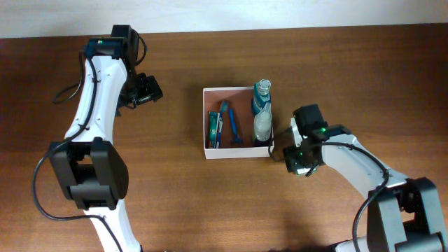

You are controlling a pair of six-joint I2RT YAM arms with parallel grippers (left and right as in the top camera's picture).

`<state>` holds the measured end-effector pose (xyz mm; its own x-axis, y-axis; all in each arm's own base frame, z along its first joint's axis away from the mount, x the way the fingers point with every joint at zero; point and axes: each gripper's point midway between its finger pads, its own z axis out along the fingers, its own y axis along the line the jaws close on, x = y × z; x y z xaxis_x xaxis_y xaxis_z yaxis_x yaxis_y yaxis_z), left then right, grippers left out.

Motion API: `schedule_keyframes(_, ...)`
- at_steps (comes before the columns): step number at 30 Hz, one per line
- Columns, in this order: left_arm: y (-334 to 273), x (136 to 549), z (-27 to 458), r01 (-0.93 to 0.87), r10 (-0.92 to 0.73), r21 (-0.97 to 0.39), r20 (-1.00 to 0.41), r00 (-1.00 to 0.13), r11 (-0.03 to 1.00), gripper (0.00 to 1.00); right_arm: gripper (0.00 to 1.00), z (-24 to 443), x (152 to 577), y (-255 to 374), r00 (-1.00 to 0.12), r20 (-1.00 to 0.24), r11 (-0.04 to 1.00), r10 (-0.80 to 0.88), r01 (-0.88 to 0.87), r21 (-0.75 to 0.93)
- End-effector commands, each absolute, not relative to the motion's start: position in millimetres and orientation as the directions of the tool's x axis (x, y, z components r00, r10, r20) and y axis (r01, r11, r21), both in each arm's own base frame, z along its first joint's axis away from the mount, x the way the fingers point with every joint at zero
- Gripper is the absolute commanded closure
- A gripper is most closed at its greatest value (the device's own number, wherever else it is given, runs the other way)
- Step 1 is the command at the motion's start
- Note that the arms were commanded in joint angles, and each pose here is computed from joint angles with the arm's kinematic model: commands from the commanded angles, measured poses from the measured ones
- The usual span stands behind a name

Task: Pack container
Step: 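Close the right gripper on the pouch top and lift it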

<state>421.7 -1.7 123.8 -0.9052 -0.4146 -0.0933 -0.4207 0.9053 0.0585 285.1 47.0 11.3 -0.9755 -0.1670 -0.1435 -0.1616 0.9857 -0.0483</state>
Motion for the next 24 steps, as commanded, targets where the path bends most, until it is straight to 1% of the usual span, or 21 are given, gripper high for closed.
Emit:
schedule_keyframes(1,-0.1,423.8,138.6,-0.422,-0.413,0.050,-0.133,-0.901,0.905,0.01,0.26,8.0,283.5,41.9,-0.980,-0.135,0.988,-0.145,-0.138,-0.062)
schedule_keyframes(4,-0.1,423.8,138.6,-0.422,-0.413,0.050,-0.133,-0.901,0.905,0.01,0.27,7.9,282.6,42.4,-0.984,-0.133,0.992,-0.117,-0.111,-0.054)
schedule_keyframes(11,-0.1,423.8,138.6,-0.422,-0.413,0.050,-0.133,-0.901,0.905,0.01,0.26,8.1,284.3,42.7,-0.983,-0.140,0.992,-0.118,-0.111,-0.054)
schedule_keyframes(14,-0.1,423.8,138.6,-0.422,-0.413,0.050,-0.133,-0.901,0.905,0.01,0.28,8.1,284.4,42.7,-0.983,-0.141,0.992,-0.118,-0.111,-0.054)
schedule_keyframes(15,-0.1,423.8,138.6,-0.422,-0.413,0.050,-0.133,-0.901,0.905,0.01,0.34,8.1,284.4,42.7,-0.983,-0.141,0.992,-0.118,-0.111,-0.054)
schedule_keyframes(17,-0.1,423.8,138.6,-0.422,-0.413,0.050,-0.133,-0.901,0.905,0.01,0.39,8.1,284.4,42.7,-0.983,-0.141,0.992,-0.118,-0.111,-0.054)
schedule_keyframes(22,-0.1,423.8,138.6,-0.422,-0.413,0.050,-0.133,-0.901,0.905,0.01,0.42,6.6,282.5,42.3,-0.984,-0.136,0.992,-0.118,-0.111,-0.055)
schedule_keyframes(24,-0.1,423.8,138.6,-0.422,-0.413,0.050,-0.133,-0.901,0.905,0.01,0.48,3.4,281.1,42.0,-0.984,-0.137,0.992,-0.118,-0.111,-0.055)
